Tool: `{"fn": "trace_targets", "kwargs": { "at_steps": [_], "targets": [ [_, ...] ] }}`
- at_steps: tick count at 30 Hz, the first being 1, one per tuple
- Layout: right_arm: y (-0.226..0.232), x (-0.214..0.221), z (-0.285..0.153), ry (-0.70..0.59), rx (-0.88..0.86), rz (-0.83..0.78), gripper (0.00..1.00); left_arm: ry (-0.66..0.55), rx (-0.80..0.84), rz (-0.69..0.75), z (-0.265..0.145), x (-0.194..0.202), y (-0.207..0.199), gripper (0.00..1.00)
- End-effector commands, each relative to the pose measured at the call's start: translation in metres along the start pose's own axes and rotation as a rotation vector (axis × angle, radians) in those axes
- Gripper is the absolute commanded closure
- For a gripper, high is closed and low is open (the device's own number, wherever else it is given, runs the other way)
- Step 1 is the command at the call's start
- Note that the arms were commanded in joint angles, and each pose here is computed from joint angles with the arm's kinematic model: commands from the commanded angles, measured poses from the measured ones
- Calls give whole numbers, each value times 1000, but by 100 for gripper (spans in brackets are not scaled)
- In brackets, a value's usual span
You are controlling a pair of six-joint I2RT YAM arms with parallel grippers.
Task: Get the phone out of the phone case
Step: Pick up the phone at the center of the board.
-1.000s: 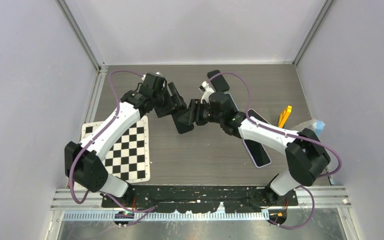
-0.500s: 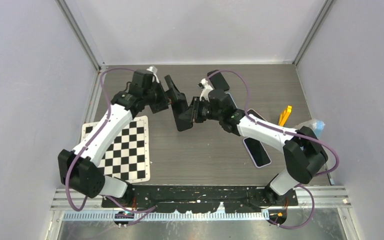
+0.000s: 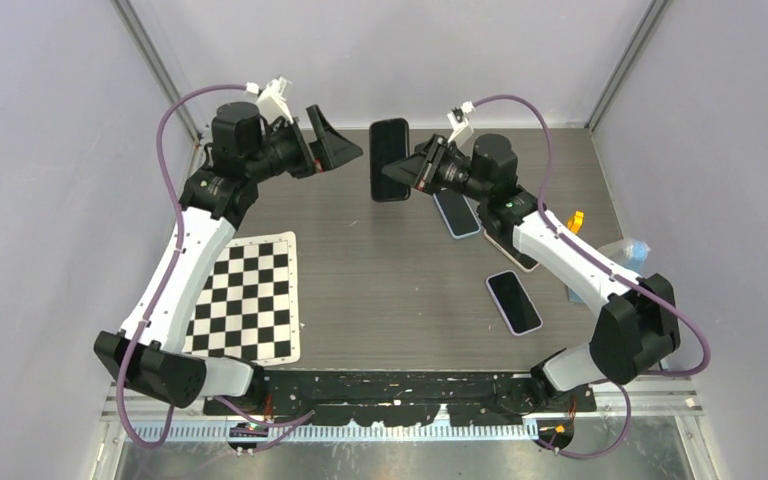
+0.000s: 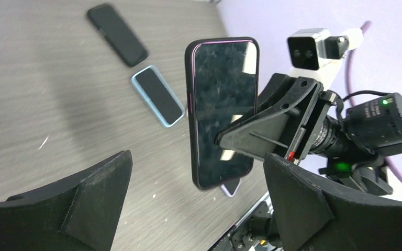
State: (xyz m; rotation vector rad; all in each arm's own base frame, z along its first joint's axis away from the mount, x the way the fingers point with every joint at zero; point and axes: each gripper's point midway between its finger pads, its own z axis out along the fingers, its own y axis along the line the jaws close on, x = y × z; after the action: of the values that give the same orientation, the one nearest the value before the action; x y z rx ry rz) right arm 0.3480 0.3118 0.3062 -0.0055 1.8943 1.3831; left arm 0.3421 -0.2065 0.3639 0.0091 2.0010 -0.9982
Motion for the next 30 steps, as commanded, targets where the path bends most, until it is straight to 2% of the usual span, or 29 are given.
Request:
{"fn": "trace_targets", "kwargs": {
  "at_steps": [1, 6, 10, 17, 21, 25, 28, 30],
  "targets": [
    [129, -37, -36, -62, -396, -107, 99, -47, 261, 68, -15, -33, -67, 1],
    [161, -36, -49, -17, -549, -54, 99, -25, 449, 5, -28, -46, -108, 3],
    [167, -28, -48, 26, -577, -55, 99, -20, 516, -82, -25, -50, -117, 5],
    [162, -4, -38, 136, -547, -77, 99, 87, 584, -170, -16, -39, -120, 27],
    [146, 4, -30, 178, -480, -132, 99, 133, 596, -192, -16, -31, -119, 33],
    [142, 2, -26, 181, -464, -117, 99, 152, 607, -185, -20, -26, -119, 39],
    [143, 0, -25, 172, -474, -103, 99, 154, 618, -167, -24, -25, -121, 39],
    [144, -2, -25, 166, -484, -89, 99, 152, 622, -150, -26, -24, -122, 35]
  ]
}}
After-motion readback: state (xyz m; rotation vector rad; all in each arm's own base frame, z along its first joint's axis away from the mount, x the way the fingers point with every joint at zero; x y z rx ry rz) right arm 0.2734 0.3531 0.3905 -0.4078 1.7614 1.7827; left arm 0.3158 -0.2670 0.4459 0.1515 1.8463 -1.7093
